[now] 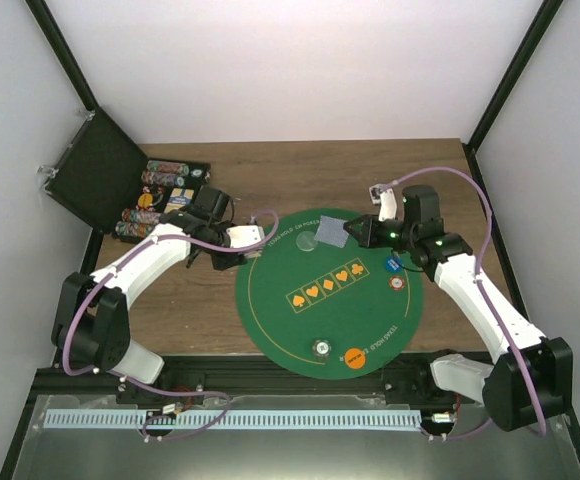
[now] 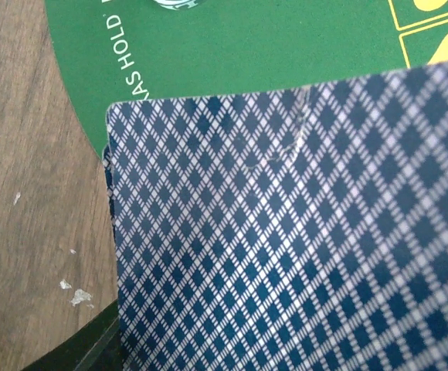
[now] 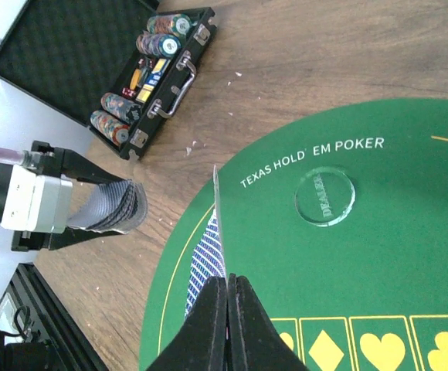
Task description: Distribute texas hold em gaming equipment
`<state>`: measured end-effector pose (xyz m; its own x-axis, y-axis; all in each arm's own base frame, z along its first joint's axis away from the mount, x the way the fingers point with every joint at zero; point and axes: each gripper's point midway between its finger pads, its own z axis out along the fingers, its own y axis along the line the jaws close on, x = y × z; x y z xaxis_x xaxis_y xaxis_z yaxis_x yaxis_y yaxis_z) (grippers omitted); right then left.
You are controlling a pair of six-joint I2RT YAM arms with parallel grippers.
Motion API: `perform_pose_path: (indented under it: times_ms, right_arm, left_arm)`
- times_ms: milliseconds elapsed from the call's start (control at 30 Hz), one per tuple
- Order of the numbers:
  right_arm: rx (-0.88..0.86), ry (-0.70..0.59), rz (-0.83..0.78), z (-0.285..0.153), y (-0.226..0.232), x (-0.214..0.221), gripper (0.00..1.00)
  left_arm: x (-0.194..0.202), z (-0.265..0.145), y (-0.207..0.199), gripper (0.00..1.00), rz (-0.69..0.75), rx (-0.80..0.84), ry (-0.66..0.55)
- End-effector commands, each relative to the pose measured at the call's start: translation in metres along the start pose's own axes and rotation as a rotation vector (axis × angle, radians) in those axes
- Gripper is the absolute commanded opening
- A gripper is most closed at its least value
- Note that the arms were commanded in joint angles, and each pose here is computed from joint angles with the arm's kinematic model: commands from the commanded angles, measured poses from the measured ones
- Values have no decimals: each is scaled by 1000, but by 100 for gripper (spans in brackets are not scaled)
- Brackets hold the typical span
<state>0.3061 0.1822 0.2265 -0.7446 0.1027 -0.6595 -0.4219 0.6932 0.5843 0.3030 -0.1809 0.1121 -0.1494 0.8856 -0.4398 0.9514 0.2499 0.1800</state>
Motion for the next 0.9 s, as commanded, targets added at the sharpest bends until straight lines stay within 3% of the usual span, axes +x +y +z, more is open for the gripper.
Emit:
perform_pose_path:
  times_ms: [0, 267, 467, 867]
  right_arm:
    - [10, 11, -48, -4, 1, -7, 1]
    - [12, 98, -135, 0, 0, -5, 1]
    - [147, 97, -91, -7, -24, -11, 1]
    - [52, 174, 78, -21, -27, 32, 1]
  left_arm:
    - [-3, -11, 6, 52, -29, -36, -8]
    - [11, -7, 8, 52, -60, -69, 41]
    - [20, -10, 14, 52, -123, -96, 53]
    - [28, -11, 16, 52, -162, -113, 69]
